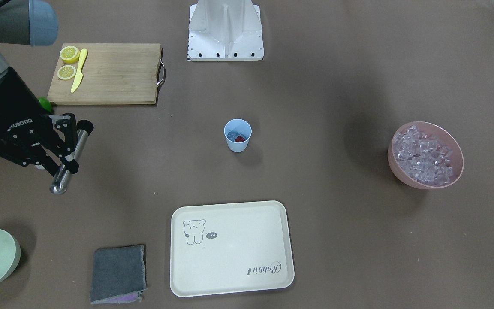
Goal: Mash ice and strawberries in cup
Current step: 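Lift the muddler and carry it with the right gripper above the blue cup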
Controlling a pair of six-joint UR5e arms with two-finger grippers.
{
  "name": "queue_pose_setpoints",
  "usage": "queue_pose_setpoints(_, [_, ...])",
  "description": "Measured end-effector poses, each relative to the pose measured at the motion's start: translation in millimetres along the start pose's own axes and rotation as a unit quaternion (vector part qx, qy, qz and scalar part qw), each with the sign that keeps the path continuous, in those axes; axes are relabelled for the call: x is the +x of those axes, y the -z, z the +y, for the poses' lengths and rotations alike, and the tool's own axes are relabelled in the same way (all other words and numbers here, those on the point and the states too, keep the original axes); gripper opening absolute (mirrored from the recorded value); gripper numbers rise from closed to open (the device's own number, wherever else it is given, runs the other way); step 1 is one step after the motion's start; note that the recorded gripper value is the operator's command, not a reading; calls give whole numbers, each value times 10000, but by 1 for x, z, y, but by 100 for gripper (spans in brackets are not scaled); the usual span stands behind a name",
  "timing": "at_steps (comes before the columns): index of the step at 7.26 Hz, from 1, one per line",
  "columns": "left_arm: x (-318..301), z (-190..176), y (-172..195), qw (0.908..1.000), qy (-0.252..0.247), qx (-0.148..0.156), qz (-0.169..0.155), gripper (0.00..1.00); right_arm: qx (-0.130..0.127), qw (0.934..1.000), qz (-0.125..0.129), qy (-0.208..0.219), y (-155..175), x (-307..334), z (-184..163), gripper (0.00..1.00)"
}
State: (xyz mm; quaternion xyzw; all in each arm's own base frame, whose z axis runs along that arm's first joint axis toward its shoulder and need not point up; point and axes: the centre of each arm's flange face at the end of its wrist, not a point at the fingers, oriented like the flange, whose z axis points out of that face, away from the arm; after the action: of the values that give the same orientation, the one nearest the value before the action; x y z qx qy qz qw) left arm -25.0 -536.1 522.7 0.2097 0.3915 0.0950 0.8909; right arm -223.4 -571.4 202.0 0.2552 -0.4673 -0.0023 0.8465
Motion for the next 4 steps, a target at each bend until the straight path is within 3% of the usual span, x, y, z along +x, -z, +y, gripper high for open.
queue_pose_setpoints(2, [-12, 6, -12, 9998, 129, -126, -15, 98, 598, 9973, -408, 105, -1, -43, 16, 0])
queue_pose_setpoints(4, [-21, 11, -21, 9994, 264, -227, -16, 98, 1205, 9890, -834, 190, -9, -84, 39, 0])
